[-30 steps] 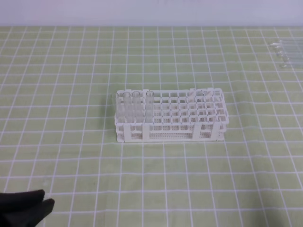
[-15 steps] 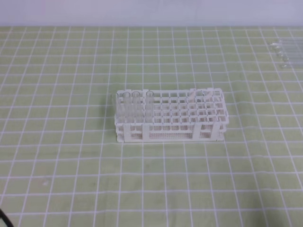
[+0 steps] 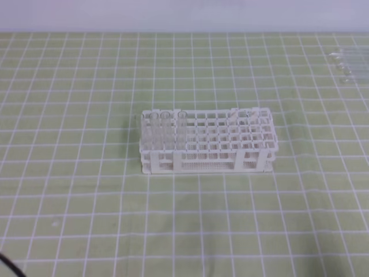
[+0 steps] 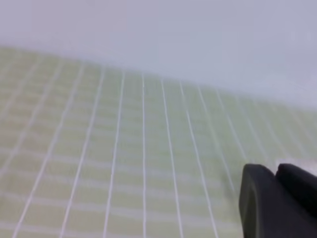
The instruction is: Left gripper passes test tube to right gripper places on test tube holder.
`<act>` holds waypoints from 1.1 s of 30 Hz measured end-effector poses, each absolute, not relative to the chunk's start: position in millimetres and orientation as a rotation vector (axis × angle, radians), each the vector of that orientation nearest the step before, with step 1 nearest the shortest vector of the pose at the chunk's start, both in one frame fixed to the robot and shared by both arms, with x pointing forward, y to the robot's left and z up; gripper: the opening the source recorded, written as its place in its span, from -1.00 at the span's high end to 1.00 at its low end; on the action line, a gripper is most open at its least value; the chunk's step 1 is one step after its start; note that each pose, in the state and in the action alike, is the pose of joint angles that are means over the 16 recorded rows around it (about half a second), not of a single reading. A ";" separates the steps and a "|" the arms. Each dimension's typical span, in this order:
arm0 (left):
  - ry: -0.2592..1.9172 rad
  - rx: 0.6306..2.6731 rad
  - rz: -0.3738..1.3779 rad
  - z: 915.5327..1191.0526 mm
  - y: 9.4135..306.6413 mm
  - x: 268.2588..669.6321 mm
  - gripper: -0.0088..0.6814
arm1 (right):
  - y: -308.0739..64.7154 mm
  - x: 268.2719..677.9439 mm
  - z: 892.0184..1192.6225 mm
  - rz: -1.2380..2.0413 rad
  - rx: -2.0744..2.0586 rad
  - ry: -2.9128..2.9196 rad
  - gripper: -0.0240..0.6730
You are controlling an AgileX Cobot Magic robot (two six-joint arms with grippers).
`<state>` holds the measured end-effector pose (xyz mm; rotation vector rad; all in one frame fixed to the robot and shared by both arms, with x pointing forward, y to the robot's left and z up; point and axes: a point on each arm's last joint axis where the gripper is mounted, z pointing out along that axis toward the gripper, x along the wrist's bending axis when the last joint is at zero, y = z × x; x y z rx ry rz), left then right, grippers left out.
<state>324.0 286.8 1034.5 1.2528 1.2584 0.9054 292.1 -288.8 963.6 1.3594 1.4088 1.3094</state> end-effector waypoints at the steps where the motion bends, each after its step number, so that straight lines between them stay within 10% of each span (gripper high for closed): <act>1: 1.246 1.219 0.921 1030.1 288.1 321.7 0.97 | -288.8 292.1 963.6 1.310 1.359 1.409 0.94; 33: 1.235 1.048 1.041 982.4 299.6 293.9 0.98 | -288.3 292.0 963.2 1.318 1.368 1.412 0.94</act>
